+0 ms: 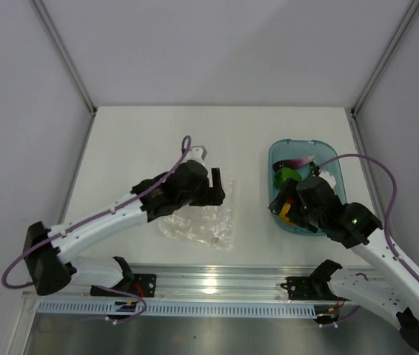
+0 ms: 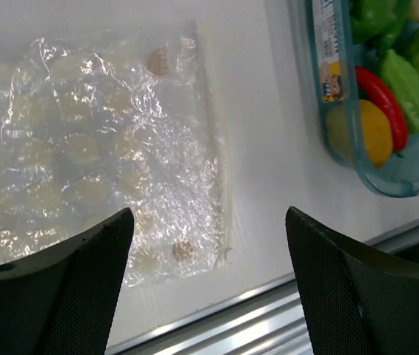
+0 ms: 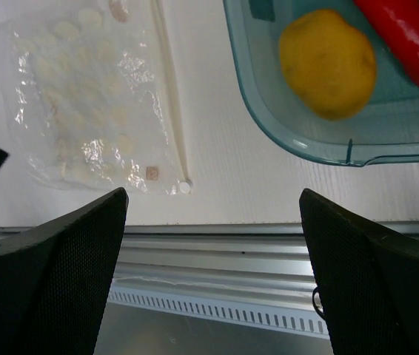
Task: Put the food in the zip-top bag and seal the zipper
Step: Pick up the zipper food storage bag at the center of the board.
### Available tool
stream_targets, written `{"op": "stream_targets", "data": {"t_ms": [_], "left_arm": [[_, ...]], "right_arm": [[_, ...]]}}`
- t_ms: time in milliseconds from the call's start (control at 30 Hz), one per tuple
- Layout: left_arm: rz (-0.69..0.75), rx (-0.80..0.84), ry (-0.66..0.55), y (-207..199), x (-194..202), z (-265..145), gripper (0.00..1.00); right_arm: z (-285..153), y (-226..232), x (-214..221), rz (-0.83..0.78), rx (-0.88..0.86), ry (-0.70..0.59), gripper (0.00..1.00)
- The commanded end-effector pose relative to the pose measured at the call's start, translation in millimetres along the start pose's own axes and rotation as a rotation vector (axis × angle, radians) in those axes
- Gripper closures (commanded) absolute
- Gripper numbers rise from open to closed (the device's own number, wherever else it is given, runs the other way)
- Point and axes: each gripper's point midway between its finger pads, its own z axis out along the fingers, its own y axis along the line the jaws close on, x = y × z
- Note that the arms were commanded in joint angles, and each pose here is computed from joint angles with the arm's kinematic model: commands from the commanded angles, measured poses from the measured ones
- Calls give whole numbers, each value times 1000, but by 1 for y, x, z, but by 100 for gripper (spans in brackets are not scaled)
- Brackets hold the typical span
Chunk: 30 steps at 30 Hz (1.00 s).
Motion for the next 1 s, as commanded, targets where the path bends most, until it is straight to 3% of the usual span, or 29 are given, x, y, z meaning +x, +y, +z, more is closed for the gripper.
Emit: {"op": "stream_targets", "data": {"t_ms": [0, 133, 300, 500, 967], "left_arm": [[134, -111, -25, -8, -13, 20, 15], [266, -256, 7, -19, -7, 45, 14], [392, -343, 61, -26, 22, 67, 15], [450, -412, 101, -17, 42, 86, 23], [471, -385, 162, -16, 86, 118, 33]], "right_arm": [[-14, -6, -27, 44, 25, -53, 1], [-16, -40, -53, 118, 101, -69, 1], [-33, -42, -65, 154, 38, -93, 1], [-39, -43, -67, 155, 12, -88, 1], [-51, -35, -67, 157, -55, -116, 1]]}}
